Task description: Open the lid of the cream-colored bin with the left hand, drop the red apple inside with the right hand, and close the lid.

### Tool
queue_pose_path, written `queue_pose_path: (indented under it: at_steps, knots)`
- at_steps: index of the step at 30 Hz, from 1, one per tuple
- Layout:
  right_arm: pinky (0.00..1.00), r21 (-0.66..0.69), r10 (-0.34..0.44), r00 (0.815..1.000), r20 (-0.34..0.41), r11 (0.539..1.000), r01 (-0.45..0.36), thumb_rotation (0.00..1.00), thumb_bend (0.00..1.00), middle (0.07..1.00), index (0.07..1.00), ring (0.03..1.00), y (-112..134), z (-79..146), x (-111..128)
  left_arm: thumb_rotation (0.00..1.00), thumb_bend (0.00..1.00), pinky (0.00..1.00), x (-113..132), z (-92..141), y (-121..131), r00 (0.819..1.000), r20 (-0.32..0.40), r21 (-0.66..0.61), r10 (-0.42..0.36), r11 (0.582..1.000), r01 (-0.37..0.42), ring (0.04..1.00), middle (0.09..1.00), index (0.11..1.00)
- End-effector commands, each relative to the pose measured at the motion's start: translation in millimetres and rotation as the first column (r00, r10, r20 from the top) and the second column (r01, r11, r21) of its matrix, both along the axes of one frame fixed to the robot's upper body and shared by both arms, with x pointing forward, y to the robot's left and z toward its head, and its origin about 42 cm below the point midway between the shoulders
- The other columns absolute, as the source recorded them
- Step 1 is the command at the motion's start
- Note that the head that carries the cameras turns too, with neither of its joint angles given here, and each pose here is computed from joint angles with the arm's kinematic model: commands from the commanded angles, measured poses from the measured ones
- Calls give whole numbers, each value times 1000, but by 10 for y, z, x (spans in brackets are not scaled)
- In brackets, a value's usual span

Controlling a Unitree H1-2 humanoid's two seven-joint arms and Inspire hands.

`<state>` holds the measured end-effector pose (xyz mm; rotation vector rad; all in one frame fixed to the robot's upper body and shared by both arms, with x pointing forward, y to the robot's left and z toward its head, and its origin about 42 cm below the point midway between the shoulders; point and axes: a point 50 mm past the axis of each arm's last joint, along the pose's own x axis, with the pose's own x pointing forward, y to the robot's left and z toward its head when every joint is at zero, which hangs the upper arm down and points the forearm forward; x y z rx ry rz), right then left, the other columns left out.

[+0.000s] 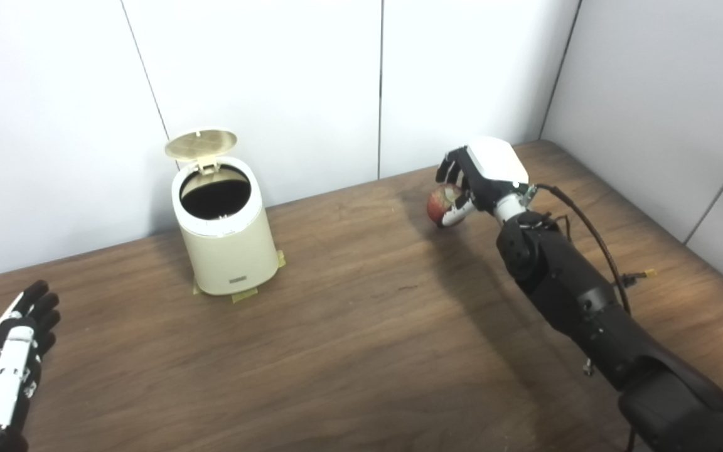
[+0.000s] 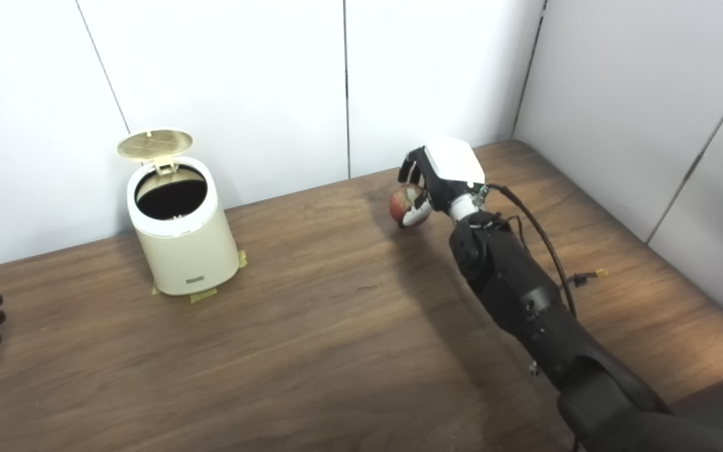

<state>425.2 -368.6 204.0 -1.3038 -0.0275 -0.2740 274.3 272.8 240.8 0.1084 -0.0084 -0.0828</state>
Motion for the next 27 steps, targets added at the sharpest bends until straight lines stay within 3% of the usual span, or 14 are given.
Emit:
queue_pose_path:
  at_steps: [1, 6, 14, 18, 20, 22, 27]
  knots:
    - [358, -19, 16, 993, 115, 1000, -14, 0, 498, 489, 519, 380, -19, 338, 92, 833, 30, 1000, 43, 202, -23, 996, 86, 7, -8, 1000, 7, 962, 947, 957]
    - [345, 8, 26, 988, 151, 1000, -27, 0, 499, 502, 489, 395, 40, 451, 83, 842, 24, 1000, 43, 200, -50, 996, 90, 2, -9, 1000, 9, 959, 941, 952]
    - [282, -14, 132, 952, 275, 991, -133, 0, 492, 537, 504, 397, 407, 783, -57, 901, 7, 1000, 36, 159, -131, 996, 89, 0, -20, 1000, 20, 956, 938, 950]
    - [274, -33, 203, 918, 340, 978, -205, 0, 490, 539, 508, 389, 645, 959, -119, 905, 0, 1000, 23, 135, -194, 996, 89, -21, -16, 1000, 18, 961, 940, 944]
    - [332, -28, 229, 903, 364, 971, -236, 0, 496, 517, 500, 385, 766, 1041, -132, 801, 28, 1000, 21, 99, -224, 996, 88, -31, -11, 999, 13, 978, 958, 961]
    - [350, -17, 248, 888, 388, 965, -263, 0, 499, 511, 495, 390, 893, 1118, -138, 762, 49, 1000, 12, 60, -251, 996, 86, -27, -4, 1000, 6, 982, 962, 961]
    - [323, -27, 339, 818, 464, 929, -370, 0, 498, 519, 497, 406, 1263, 1326, -132, 748, 60, 1000, -2, -26, -286, 996, 85, -14, 3, 1000, -2, 962, 940, 934]
